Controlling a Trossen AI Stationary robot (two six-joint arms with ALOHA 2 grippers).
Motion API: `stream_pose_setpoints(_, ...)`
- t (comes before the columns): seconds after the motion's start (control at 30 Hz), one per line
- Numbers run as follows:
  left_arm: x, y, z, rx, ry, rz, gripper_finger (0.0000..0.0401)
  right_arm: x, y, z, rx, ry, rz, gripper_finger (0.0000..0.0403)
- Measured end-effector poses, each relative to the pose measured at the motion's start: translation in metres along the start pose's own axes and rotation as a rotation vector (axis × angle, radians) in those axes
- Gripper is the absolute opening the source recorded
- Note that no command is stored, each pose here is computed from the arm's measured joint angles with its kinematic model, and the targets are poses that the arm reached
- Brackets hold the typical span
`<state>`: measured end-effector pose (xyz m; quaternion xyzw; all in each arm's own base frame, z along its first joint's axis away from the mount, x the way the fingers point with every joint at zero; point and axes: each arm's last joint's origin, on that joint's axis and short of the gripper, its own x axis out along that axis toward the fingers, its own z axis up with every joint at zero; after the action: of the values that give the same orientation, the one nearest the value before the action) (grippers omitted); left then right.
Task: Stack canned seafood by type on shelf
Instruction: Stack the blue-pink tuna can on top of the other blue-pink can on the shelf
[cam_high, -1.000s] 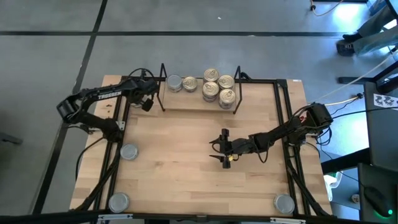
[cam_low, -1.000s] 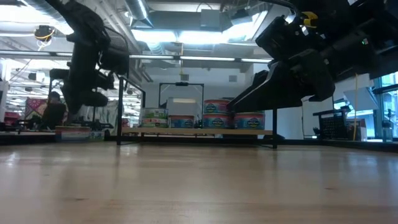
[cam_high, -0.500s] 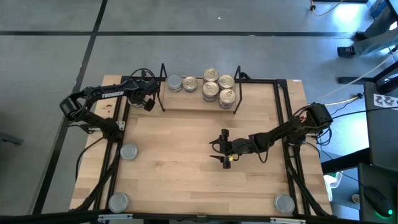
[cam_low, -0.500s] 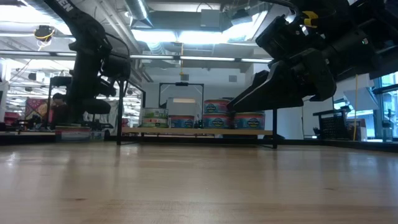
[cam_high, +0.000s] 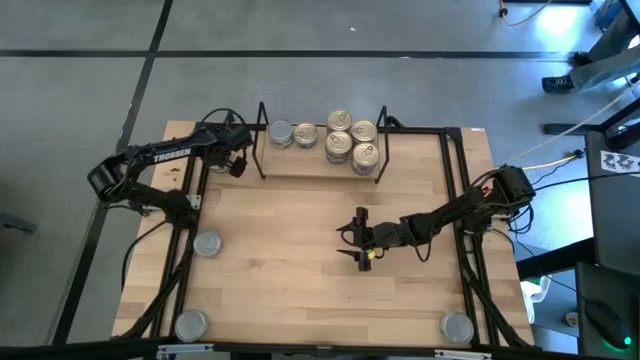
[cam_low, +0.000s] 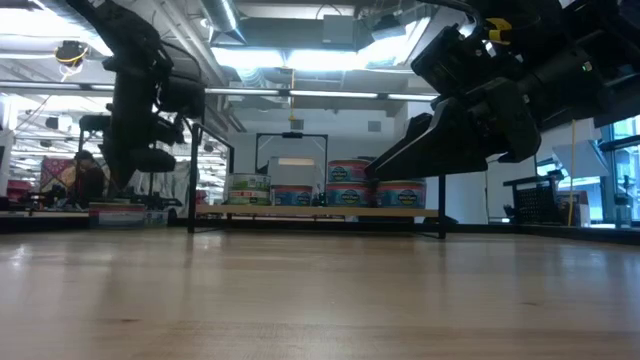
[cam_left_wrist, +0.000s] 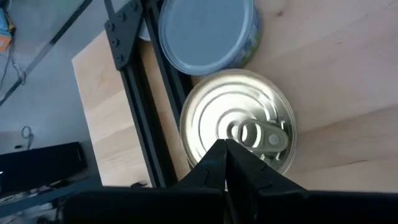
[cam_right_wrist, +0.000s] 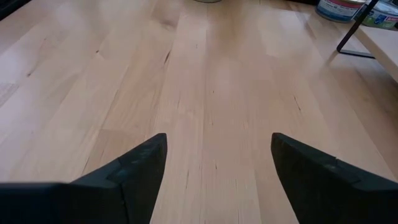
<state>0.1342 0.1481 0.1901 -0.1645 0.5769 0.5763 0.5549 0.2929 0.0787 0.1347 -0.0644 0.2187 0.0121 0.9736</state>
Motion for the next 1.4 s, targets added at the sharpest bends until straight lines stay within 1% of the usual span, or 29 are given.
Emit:
stream_pose_setpoints(0.1, -0.003, 0.006, 0.000, -0.025, -0.017, -0.008, 0.0003, 0.000, 0.000, 0.000, 0.000, 0.000, 0.000, 0.0287)
stream_pose_setpoints(0.23, 0.002, 0.010, -0.002, -0.038, 0.004, -0.012, 0.0003, 0.000, 0.000, 0.000, 0.000, 0.004, 0.006, 0.0287)
stream_pose_setpoints(0.43, 0.003, 0.009, 0.000, -0.077, -0.011, -0.026, 0.0003, 0.000, 0.000, 0.000, 0.002, 0.004, 0.013, 0.0287)
stream_pose_setpoints(0.8, 0.010, 0.005, -0.004, -0.069, 0.012, -0.029, 0.0003, 0.000, 0.001, 0.000, 0.011, 0.000, 0.033, 0.0287)
stream_pose_setpoints(0.93, 0.006, 0.004, -0.005, -0.043, -0.004, -0.110, 0.0003, 0.000, 0.001, 0.000, 0.012, 0.000, 0.041, 0.0287)
stream_pose_setpoints(1.27, -0.032, 0.013, -0.022, -0.061, -0.186, -0.211, 0.0003, 0.000, 0.001, 0.000, 0.011, 0.001, 0.041, 0.0287)
stream_pose_setpoints(1.33, -0.033, 0.010, -0.026, -0.051, -0.180, -0.228, 0.0003, 0.000, 0.001, 0.000, 0.011, 0.000, 0.041, 0.0287)
stream_pose_setpoints(1.4, -0.033, 0.006, -0.030, -0.090, -0.144, -0.253, 0.0003, 0.000, 0.001, 0.000, 0.011, 0.000, 0.041, 0.0287)
